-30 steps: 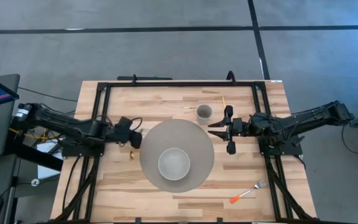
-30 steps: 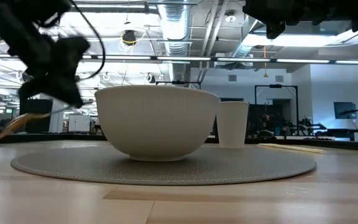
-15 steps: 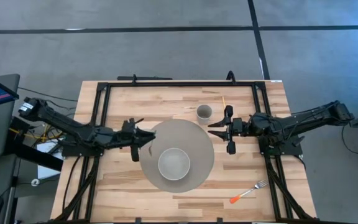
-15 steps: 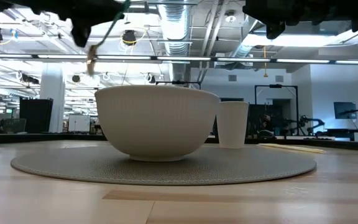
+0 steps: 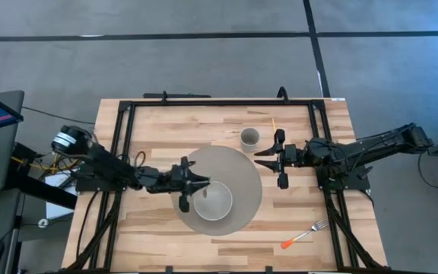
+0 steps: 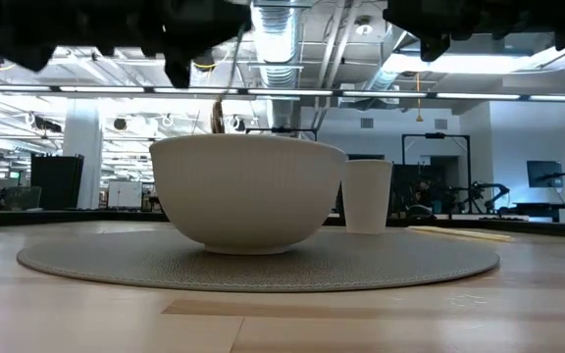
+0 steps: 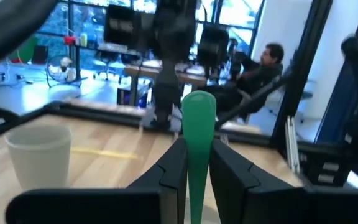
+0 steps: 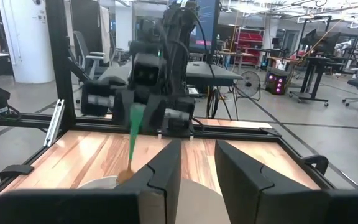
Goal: Pick & Place Utensil
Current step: Put the green spoon into the gray bowl
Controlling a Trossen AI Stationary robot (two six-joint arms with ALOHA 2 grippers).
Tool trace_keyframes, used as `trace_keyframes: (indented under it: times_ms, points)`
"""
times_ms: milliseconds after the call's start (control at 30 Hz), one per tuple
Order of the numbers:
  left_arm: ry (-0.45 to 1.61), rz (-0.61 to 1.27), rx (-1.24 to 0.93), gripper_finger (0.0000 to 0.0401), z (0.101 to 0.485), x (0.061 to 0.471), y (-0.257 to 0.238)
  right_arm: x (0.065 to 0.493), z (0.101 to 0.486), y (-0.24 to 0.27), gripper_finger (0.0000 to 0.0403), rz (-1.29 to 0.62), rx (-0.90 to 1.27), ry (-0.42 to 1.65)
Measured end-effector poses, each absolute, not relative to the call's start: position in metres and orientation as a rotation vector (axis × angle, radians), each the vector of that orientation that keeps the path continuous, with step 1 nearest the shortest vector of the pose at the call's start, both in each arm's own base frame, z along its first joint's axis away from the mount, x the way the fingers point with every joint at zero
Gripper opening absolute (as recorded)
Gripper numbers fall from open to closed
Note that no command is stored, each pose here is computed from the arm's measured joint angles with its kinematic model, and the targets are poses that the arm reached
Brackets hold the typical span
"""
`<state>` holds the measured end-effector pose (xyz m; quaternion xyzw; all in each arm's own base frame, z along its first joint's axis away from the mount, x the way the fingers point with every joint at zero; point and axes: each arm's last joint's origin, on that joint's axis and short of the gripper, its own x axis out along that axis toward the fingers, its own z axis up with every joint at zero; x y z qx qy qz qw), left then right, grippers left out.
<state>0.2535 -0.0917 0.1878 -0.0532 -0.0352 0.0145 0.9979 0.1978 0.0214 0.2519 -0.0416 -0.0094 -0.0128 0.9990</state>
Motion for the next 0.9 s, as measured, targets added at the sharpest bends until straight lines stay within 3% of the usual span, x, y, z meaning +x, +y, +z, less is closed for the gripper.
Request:
trace_keyframes:
  times_ms: [267,733,900]
  points:
    - [-0.068,0.027,-0.025,0.0053,0.164,0.262,-0.095,0.211,0.249,0.029,0.0091,0.109,0.052,0.068]
    - [-0.068,-0.146,0.000,0.0053,0.164,0.263,-0.098,0.303,0.245,0.059,0.0091,0.132,0.019,0.664]
    - [-0.051,-0.145,0.006,0.0053,0.159,0.264,-0.099,0.318,0.231,0.065,0.0091,0.178,0.027,0.749]
